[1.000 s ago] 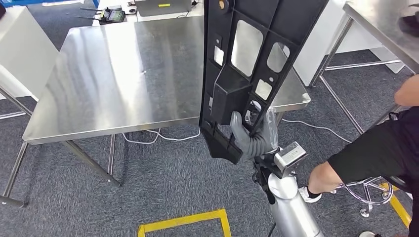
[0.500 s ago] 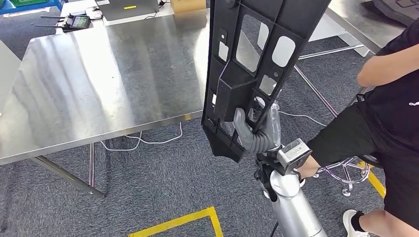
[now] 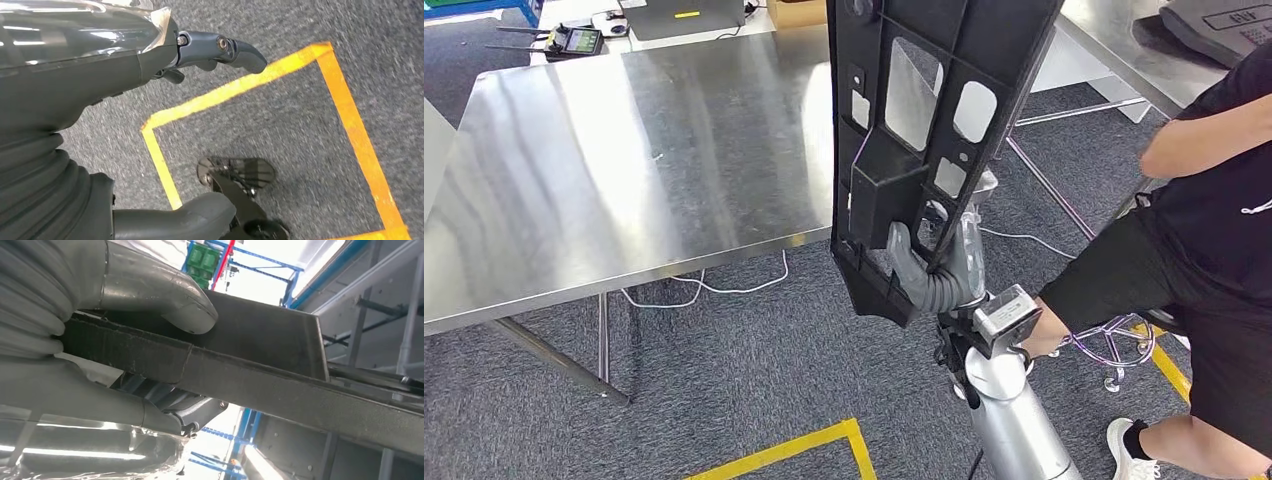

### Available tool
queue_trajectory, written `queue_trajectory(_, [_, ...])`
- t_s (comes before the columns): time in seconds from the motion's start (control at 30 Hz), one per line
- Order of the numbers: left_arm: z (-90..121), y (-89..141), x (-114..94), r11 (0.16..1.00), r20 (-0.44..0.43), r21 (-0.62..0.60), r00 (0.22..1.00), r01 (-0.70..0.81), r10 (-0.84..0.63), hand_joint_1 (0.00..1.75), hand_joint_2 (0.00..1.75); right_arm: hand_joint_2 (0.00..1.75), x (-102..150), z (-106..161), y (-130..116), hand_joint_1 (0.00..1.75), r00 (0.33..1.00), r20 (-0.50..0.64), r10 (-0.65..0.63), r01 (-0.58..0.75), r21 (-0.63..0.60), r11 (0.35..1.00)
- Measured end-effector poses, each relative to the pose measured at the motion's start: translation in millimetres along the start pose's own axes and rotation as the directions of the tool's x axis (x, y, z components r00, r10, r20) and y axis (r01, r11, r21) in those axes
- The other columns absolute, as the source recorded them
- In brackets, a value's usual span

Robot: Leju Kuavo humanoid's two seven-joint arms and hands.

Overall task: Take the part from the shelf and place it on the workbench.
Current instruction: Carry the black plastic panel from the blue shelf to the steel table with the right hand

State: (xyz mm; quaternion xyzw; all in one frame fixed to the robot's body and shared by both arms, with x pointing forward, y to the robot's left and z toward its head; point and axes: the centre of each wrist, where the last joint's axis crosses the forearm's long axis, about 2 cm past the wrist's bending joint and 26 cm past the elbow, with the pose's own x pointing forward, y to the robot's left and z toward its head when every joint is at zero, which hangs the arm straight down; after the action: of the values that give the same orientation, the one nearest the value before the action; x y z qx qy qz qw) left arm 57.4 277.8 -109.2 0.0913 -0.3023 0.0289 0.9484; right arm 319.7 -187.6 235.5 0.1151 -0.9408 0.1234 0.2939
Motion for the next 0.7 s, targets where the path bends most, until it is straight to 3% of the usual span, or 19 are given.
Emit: queue_trajectory(0.7, [0.1, 1.0, -0.6, 1.000, -0.015, 0.001, 1.000, 0.017, -0.017, 0.00, 1.75, 1.75, -2.8, 4.8, 2.8, 1.75, 1.000, -0.007, 0.007, -0.007, 0.025, 1.000])
